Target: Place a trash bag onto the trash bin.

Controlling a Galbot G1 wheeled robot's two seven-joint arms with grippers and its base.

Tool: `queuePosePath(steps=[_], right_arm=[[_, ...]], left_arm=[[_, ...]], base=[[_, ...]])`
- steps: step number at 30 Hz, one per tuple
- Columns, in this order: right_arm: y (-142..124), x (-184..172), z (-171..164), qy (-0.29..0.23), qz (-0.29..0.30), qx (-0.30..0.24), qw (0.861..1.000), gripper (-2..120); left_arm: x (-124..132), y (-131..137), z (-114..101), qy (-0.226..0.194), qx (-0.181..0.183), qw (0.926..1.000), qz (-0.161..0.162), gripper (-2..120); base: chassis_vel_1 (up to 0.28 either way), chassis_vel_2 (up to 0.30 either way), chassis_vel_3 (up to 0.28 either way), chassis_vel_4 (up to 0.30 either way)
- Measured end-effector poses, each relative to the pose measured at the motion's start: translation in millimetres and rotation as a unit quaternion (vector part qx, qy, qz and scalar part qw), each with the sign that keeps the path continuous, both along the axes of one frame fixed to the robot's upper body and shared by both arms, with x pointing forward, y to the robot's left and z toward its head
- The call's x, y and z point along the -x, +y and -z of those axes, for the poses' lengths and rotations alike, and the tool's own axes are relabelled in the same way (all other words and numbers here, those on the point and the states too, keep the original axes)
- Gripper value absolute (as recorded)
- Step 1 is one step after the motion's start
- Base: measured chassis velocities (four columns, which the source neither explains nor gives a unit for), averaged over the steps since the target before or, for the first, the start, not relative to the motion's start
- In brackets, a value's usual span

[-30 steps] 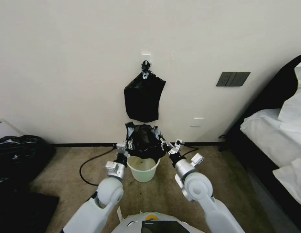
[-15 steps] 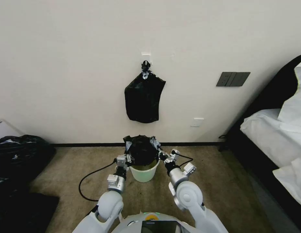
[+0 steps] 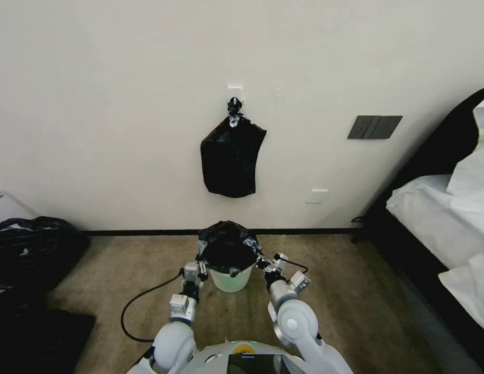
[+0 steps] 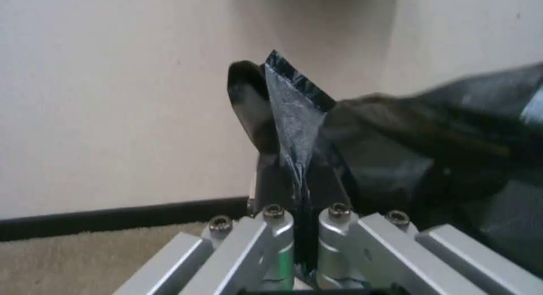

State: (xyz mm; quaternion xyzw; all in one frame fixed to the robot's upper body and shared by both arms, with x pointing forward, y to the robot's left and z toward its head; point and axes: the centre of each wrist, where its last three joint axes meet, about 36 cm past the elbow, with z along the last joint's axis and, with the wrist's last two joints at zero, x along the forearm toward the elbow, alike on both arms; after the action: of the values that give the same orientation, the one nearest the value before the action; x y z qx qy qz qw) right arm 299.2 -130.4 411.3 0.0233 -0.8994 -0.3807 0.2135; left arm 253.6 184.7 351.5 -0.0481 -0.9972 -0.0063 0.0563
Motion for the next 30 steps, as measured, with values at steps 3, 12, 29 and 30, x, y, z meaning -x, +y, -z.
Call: queuePosePath(steps=[3,12,29,30], right_arm=[[0,4,0,0.011,0.004,0.006,1.0,0],[2,-3,15,0.06,0.007,0.035,0.998,0],[2,-2,16,0.121,-0.028,0.058,0.991,0],[2,-2,16,0.121,-0.028,0.058,0.991,0]], left_arm=[[6,-1,3,0.007,-0.004,1.0,0.001,0],[18,11,11,0.03,-0.019,0.9992,-0.017,0],[38,21,18,0.063,-0.024,0.9974,-0.025,0],[38,21,18,0.063,-0.024,0.9974,-0.025,0]], base=[[0.0,0.0,0.0,0.0],[0.0,0.0,0.0,0.0],[0.0,0.0,0.0,0.0],[0.0,0.0,0.0,0.0]])
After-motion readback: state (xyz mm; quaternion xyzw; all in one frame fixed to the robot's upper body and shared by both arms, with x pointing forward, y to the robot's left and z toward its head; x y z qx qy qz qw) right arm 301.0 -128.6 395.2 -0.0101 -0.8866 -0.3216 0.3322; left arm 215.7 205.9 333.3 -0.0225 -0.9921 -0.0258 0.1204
